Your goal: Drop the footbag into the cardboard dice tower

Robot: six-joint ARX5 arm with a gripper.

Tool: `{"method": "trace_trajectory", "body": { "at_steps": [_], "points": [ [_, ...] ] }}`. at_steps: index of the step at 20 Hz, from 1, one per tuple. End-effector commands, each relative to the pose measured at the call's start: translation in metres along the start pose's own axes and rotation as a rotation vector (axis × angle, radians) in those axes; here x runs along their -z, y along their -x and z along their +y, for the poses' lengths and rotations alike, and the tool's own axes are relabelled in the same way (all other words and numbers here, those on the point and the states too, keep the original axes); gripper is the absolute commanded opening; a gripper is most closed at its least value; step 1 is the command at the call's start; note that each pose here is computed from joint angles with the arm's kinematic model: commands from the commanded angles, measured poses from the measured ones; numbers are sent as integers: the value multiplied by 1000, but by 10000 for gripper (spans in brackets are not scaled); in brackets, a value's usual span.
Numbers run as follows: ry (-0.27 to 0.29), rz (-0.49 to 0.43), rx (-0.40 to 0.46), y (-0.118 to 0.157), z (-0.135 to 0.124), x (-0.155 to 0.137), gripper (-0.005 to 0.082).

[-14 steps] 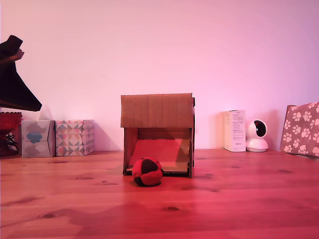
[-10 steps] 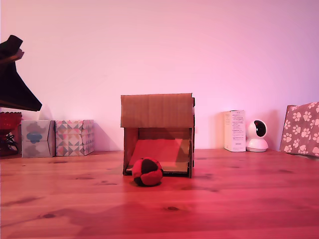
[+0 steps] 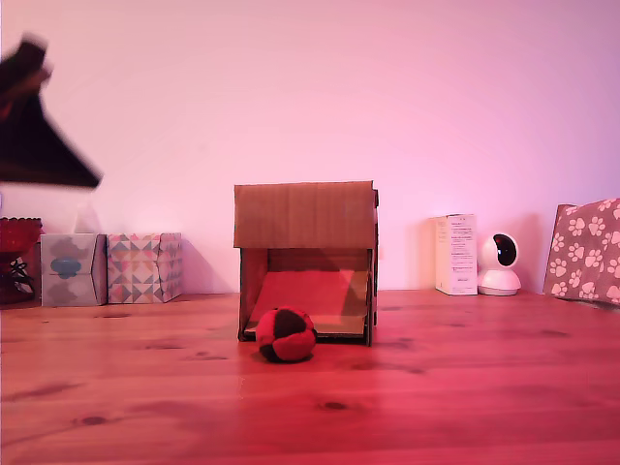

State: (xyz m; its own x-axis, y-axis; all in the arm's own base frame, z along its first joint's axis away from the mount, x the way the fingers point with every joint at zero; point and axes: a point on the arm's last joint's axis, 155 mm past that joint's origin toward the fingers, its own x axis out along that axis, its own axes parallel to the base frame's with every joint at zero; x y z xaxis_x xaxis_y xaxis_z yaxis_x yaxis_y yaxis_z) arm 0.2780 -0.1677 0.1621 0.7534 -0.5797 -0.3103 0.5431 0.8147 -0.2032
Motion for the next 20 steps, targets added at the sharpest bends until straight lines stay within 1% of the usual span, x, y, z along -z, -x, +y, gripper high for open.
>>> {"method": "trace_trajectory", "body": {
  "at_steps": [1, 3, 5, 7, 9, 11, 13, 16, 17, 18, 20],
  "points": [
    [5, -18, 40, -1, -11, -6, -24],
    [-13, -31, 85, -4, -26, -9, -24],
    [-25, -5, 132, -11, -42, 0, -24],
    [-2, 27, 162, -21, -53, 10, -24],
    [-7, 48, 186, -32, -62, 20, -24],
    [-12, 66, 189, -43, -65, 30, -24],
    [-16, 70, 158, -54, -60, 36, -24],
    [-16, 79, 155, -65, -58, 45, -24],
    [-15, 87, 155, -68, -57, 49, -11],
    [-15, 88, 155, -71, -57, 51, 41],
    [-17, 90, 154, -78, -56, 54, 176]
  ]
}}
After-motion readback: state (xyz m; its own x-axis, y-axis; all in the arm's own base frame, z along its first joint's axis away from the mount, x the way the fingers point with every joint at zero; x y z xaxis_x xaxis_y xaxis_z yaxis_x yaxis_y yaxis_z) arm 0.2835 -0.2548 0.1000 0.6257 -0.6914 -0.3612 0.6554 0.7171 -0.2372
